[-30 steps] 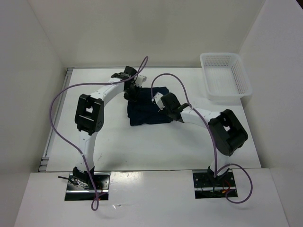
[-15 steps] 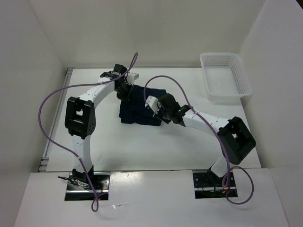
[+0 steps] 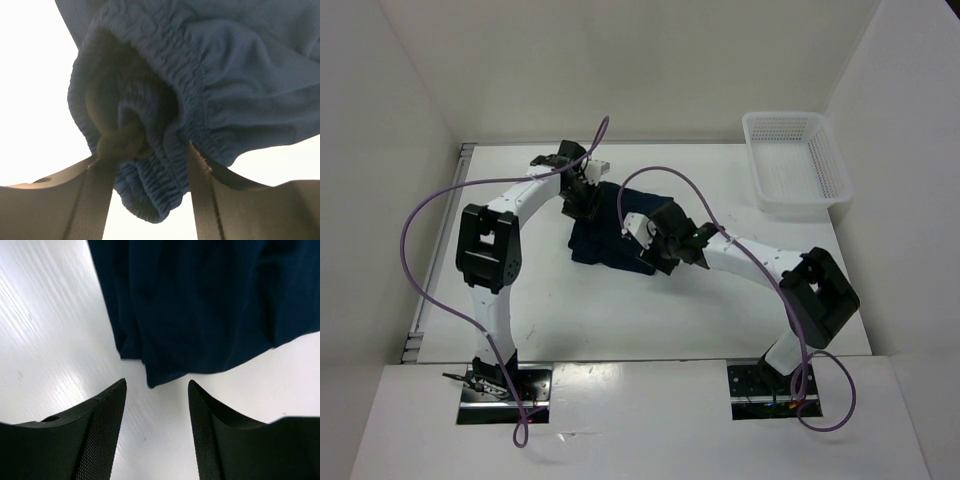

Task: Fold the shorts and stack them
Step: Fold the shorts

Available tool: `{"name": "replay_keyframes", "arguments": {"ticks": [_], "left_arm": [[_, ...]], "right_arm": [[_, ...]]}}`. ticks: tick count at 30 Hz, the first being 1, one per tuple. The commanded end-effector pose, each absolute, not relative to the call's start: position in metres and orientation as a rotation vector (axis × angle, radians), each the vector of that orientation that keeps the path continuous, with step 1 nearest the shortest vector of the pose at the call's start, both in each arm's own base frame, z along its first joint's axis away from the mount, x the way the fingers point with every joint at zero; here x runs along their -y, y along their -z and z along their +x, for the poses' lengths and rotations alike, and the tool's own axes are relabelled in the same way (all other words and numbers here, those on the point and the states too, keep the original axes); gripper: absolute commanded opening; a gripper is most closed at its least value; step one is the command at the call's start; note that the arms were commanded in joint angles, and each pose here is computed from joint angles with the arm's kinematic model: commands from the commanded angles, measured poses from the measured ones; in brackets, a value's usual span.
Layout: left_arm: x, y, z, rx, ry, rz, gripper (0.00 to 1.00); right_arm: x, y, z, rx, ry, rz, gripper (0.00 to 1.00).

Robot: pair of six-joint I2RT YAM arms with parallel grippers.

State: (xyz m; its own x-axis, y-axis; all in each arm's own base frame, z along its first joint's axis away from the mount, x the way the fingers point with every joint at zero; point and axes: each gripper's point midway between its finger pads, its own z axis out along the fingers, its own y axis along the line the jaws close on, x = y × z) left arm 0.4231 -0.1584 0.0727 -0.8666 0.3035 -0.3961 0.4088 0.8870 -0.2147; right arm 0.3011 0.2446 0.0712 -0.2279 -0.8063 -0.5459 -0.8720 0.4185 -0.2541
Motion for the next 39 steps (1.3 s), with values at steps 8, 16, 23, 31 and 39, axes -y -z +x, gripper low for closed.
{"name": "replay_keyframes", "arguments": {"ticks": [8, 16, 23, 31, 39], "left_arm": [[0.148, -0.157, 0.412, -2.562, 0.387, 0.513, 0.72], [0.153, -0.11, 0.375, -2.724, 0.411, 0.563, 0.69], [0.159, -0.084, 0.383, -2.774, 0.41, 0.576, 0.69], [0.16, -0.069, 0.386, -2.795, 0.41, 0.577, 0.69], [0.181, -0.134, 0.398, -2.615, 0.479, 0.612, 0.69]], "right_arm": [[-0.25, -0.161, 0.417, -2.064, -0.428, -0.769, 0.54], [-0.231, -0.107, 0.469, -2.178, -0.407, -0.644, 0.48], [-0.228, -0.087, 0.498, -2.201, -0.386, -0.605, 0.51], [-0.221, -0.069, 0.495, -2.246, -0.35, -0.583, 0.57], [-0.217, -0.067, 0.5, -2.249, -0.31, -0.565, 0.57]]}}
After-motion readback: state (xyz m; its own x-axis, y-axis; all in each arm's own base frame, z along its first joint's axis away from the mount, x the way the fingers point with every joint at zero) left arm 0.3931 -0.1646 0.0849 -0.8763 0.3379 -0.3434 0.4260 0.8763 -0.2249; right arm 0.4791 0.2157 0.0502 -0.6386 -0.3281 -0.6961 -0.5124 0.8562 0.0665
